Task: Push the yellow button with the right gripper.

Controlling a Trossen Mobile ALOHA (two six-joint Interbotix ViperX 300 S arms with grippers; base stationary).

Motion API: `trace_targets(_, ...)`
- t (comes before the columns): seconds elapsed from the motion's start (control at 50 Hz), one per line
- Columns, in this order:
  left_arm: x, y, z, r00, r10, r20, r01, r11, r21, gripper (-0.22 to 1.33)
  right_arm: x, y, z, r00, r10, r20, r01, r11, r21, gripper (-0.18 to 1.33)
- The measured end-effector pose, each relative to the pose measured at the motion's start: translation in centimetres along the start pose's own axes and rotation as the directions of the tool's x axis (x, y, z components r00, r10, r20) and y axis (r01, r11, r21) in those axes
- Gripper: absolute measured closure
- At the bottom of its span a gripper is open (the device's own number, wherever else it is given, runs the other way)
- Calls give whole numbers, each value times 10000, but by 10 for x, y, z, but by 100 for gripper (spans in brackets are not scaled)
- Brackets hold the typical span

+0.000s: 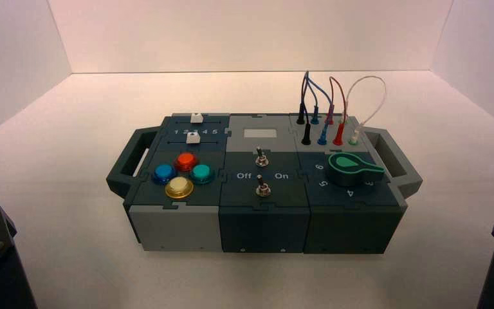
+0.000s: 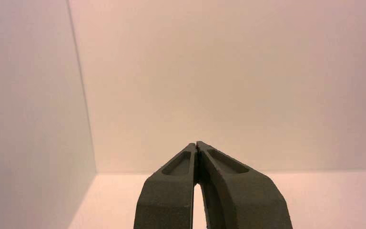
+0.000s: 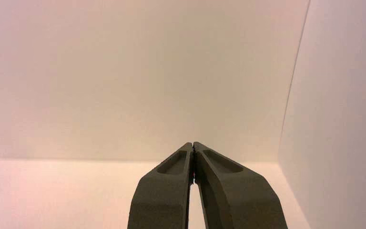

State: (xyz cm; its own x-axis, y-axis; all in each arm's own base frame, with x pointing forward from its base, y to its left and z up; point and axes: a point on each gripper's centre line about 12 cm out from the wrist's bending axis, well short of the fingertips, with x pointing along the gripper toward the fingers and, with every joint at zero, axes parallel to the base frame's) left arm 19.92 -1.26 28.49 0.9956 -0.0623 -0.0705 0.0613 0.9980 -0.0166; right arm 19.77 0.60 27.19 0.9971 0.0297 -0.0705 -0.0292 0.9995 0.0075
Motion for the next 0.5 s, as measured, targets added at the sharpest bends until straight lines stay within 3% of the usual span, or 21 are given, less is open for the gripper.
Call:
trace_targets(0.18, 1, -26, -3, 9842, -1268, -1236, 1307, 9911, 241, 127, 1, 7, -1, 9973, 365, -632, -369, 9993, -56, 129)
trace_targets(0.22, -1, -36, -8, 9688, -1710, -1794, 1786, 9835, 271, 128, 1, 11, -1, 9953, 561, -787, -568, 9984, -70, 129)
trace_targets(0.32, -6, -47, -16, 9311, -2231, -2886, 2436, 9692, 367, 127, 2, 21, -4, 9876, 1007, -1205, -1029, 9946, -118, 129)
trace_targets(0.42, -11, -50, -26, 8980, -2309, -3745, 2661, 9629, 442, 128, 1, 34, -5, 9731, 1634, -1626, -1683, 9856, -163, 129)
trace_targets(0.5, -14, -49, -31, 8749, -2268, -4280, 2750, 9600, 534, 127, 0, 51, -6, 9496, 2382, -2035, -2479, 9685, -232, 129)
